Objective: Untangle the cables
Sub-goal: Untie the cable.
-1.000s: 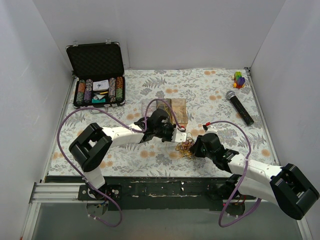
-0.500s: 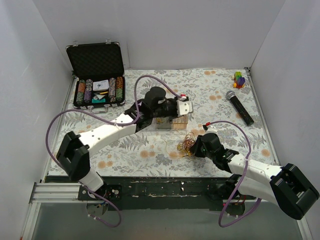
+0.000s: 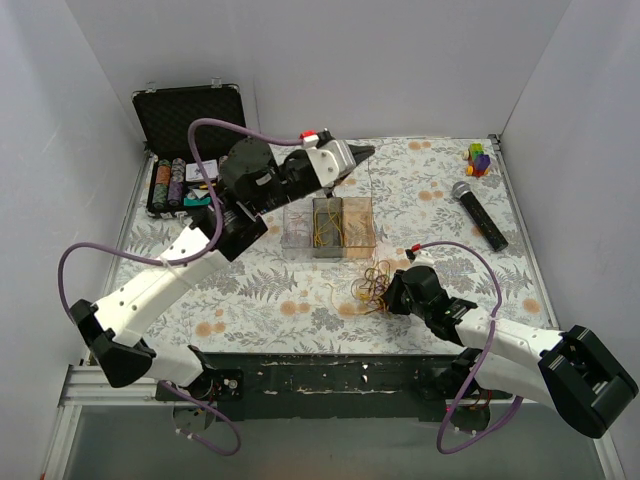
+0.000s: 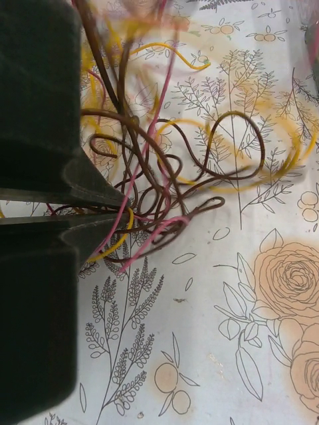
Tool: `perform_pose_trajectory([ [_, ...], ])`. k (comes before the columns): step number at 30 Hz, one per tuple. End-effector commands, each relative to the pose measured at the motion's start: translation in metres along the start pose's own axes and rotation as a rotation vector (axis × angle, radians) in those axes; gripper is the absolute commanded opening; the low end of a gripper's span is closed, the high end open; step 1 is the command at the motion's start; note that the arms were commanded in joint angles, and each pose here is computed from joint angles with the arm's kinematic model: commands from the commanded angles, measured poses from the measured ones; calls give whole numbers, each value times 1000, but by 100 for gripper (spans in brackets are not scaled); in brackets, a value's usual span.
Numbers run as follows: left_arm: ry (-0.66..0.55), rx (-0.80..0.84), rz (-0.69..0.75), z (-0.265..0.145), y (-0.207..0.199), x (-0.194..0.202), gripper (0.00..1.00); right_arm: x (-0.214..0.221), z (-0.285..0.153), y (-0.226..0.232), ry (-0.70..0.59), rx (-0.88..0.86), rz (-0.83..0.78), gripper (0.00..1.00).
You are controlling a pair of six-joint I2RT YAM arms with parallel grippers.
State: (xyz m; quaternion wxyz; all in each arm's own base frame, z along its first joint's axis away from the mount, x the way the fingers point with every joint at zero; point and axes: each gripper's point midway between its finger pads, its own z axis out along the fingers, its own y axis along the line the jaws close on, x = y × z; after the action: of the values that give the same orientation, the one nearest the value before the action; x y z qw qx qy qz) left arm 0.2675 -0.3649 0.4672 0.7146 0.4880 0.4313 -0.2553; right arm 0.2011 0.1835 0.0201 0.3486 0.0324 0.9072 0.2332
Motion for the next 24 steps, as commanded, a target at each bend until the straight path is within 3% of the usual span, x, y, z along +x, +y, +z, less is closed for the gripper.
perform_pose_trajectory([
  [1, -176, -74, 15, -17, 27, -88, 0, 47, -7, -42, 156, 135, -30, 14],
  [5, -254, -89, 68, -25, 29, -134, 0, 49, -8, -43, 163, 141, -17, 14],
  [9, -374, -238, 167, -38, 62, -197, 0, 46, -9, -43, 149, 143, -12, 13],
  [16, -567, -600, 519, -80, 120, -278, 0, 52, -12, -50, 169, 176, -6, 13],
  [24, -677, -792, 937, -107, 124, -329, 0, 54, -13, -54, 170, 188, 9, 13],
])
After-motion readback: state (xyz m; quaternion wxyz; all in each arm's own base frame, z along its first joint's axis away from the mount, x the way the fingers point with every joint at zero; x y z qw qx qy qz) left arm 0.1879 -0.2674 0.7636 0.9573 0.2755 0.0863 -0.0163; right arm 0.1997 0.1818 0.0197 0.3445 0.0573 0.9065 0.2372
